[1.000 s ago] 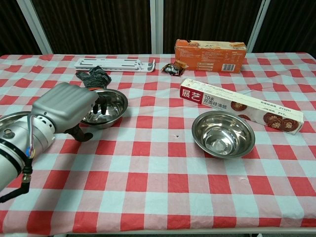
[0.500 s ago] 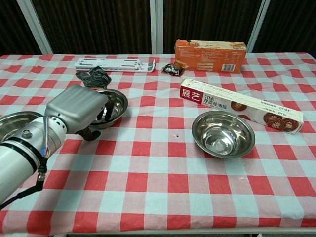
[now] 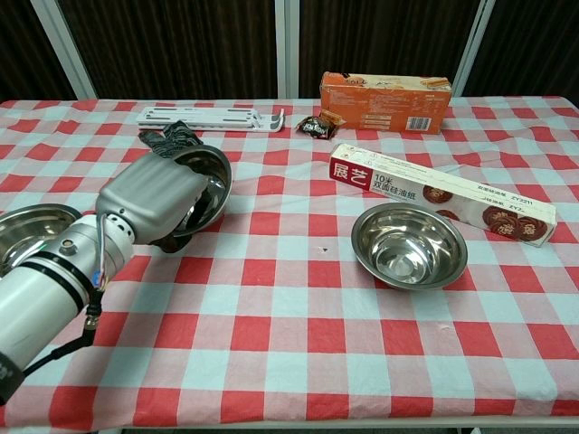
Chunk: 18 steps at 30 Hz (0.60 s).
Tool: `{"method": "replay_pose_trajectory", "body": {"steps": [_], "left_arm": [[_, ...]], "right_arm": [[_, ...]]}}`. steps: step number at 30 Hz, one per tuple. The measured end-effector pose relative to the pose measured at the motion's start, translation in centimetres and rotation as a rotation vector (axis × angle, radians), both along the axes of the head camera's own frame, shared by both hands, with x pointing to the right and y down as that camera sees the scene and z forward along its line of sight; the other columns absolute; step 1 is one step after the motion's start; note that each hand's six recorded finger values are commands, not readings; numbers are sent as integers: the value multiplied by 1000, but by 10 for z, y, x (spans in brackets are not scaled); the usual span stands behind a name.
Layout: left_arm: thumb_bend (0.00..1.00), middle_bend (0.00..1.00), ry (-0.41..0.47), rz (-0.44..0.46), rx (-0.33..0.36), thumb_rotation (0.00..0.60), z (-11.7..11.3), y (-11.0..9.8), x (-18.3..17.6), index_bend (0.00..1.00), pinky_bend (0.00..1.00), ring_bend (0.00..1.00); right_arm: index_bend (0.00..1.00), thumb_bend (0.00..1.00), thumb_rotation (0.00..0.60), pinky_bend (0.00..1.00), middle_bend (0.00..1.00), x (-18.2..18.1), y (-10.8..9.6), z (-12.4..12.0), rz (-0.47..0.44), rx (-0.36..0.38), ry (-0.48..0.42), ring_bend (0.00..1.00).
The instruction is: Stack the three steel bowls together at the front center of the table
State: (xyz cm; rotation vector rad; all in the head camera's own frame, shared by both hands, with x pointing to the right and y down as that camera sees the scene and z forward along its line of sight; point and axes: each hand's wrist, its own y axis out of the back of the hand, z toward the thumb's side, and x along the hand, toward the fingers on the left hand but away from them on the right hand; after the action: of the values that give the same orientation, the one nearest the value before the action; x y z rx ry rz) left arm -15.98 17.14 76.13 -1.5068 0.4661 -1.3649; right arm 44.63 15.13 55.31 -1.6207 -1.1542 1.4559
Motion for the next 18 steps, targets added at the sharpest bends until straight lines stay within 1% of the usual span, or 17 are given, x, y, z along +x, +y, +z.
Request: {"method": "replay_pose_trajectory", "body": {"steps": [10, 18], "left_arm": [[378, 725, 5, 24, 15, 600, -7, 1, 4, 687, 724, 637], [381, 733, 13, 67, 41, 600, -26, 2, 8, 693, 729, 643]], "right_arm": [[0, 42, 600, 0, 0, 3, 0, 2, 8, -5, 1, 0], [0, 42, 600, 0, 0, 3, 0, 0, 9, 1, -5, 0]]}}
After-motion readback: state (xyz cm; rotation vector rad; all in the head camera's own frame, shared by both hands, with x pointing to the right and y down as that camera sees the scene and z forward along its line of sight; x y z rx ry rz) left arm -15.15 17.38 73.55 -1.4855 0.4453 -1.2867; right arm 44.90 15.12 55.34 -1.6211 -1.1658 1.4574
